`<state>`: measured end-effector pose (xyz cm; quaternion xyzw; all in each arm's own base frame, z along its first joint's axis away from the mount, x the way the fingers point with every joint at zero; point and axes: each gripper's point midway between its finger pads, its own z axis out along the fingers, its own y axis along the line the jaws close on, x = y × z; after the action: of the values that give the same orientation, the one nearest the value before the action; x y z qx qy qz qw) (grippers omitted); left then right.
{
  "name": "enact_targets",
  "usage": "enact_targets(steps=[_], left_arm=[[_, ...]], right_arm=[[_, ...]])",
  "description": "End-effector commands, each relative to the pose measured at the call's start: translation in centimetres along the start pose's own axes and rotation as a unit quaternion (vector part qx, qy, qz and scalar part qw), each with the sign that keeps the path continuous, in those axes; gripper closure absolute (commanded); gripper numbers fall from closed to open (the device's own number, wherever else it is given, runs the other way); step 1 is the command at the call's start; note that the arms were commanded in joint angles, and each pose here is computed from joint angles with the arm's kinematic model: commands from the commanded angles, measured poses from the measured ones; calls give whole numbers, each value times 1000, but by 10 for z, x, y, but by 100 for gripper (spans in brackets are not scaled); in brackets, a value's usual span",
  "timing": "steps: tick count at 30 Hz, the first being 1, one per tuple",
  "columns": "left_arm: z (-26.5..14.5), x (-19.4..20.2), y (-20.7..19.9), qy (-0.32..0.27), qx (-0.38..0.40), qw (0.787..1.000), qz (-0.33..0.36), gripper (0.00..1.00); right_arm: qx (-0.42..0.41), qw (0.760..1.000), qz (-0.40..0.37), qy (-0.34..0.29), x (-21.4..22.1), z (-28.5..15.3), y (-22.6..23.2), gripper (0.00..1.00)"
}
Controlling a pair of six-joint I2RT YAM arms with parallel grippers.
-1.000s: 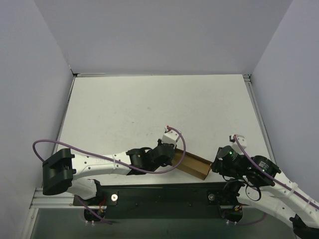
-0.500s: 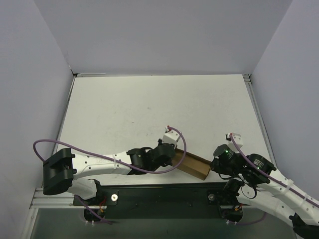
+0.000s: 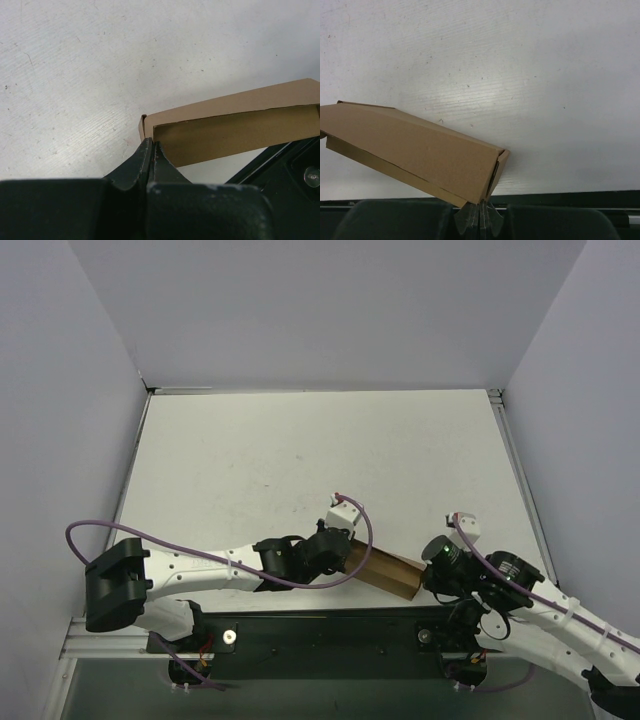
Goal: Fold the paper box
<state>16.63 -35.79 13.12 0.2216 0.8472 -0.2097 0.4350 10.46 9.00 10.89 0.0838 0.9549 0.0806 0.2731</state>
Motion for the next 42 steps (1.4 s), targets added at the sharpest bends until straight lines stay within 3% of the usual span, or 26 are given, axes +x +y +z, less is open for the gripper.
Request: enact_targets(steps=[1, 23, 33, 42], left_arm=[[-6, 61, 8, 103, 10, 994, 34, 100], [-20, 22, -22, 59, 76, 994, -48, 100], [-20, 7, -35, 46, 116, 985, -123, 100], [-15, 6, -45, 46, 133, 980, -144, 100]], right_arm=[[37, 999, -12, 17, 18, 12, -17, 100], [67, 997, -19, 22, 28, 23, -29, 100], [69, 997, -19, 22, 29, 24, -30, 100], [68, 997, -20, 22, 31, 24, -31, 100]])
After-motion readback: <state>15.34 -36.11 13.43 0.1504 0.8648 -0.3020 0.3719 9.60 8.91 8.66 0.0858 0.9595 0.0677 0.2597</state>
